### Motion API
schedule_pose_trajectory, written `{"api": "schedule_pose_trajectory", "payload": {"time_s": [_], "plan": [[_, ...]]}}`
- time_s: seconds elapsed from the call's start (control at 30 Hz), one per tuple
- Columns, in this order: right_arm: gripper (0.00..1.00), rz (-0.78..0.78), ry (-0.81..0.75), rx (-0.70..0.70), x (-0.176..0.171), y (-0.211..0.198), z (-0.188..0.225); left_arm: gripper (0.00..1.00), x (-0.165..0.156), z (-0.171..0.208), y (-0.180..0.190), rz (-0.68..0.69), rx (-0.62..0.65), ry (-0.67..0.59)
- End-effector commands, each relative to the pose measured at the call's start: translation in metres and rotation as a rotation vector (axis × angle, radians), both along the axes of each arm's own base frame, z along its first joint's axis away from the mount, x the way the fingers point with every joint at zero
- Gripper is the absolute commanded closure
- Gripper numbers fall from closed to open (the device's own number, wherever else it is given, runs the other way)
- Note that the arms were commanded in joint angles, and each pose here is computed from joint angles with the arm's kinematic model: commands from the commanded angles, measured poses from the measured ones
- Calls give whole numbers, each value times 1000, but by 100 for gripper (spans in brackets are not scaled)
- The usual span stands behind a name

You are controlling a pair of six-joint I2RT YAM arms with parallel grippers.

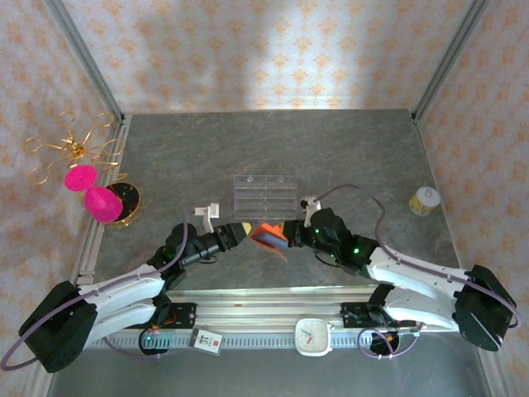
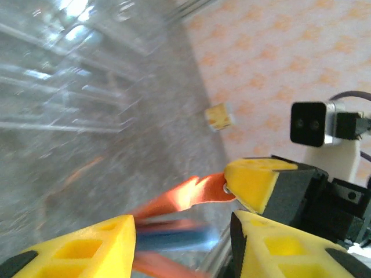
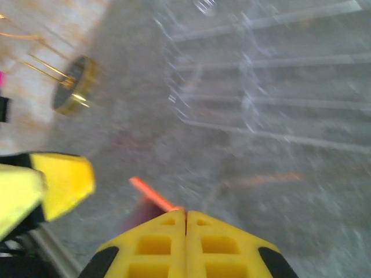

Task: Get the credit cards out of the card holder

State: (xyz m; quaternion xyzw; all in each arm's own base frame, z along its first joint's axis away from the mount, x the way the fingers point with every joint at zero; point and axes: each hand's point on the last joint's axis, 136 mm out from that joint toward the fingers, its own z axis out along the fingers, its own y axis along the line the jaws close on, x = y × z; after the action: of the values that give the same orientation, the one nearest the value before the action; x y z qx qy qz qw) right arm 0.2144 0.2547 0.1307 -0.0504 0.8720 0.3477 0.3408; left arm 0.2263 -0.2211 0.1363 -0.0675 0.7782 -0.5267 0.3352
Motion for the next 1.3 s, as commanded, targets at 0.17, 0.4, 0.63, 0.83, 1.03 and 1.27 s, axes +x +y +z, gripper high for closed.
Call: {"api": "schedule_pose_trajectory", "payload": {"time_s": [0.17, 0.4, 0.63, 0.83, 1.03, 1.27], "plan": [[100, -189, 137, -121, -9, -28, -54, 51, 3, -23, 19, 101, 61, 30], [100, -206, 171, 14, -3, 1, -19, 50, 4, -10, 4, 17, 86, -20], [100, -249, 238, 276, -3, 15, 25, 63, 4, -12, -9, -39, 93, -8], [100, -356, 272, 151, -2, -16, -15, 72, 2, -19, -26, -93, 126, -2], [100, -473, 220, -168, -6, -73, -78, 79, 1, -29, -51, -157, 176, 0], [100, -528, 190, -361, -12, -107, -115, 79, 3, -43, -79, -221, 186, 26]]}}
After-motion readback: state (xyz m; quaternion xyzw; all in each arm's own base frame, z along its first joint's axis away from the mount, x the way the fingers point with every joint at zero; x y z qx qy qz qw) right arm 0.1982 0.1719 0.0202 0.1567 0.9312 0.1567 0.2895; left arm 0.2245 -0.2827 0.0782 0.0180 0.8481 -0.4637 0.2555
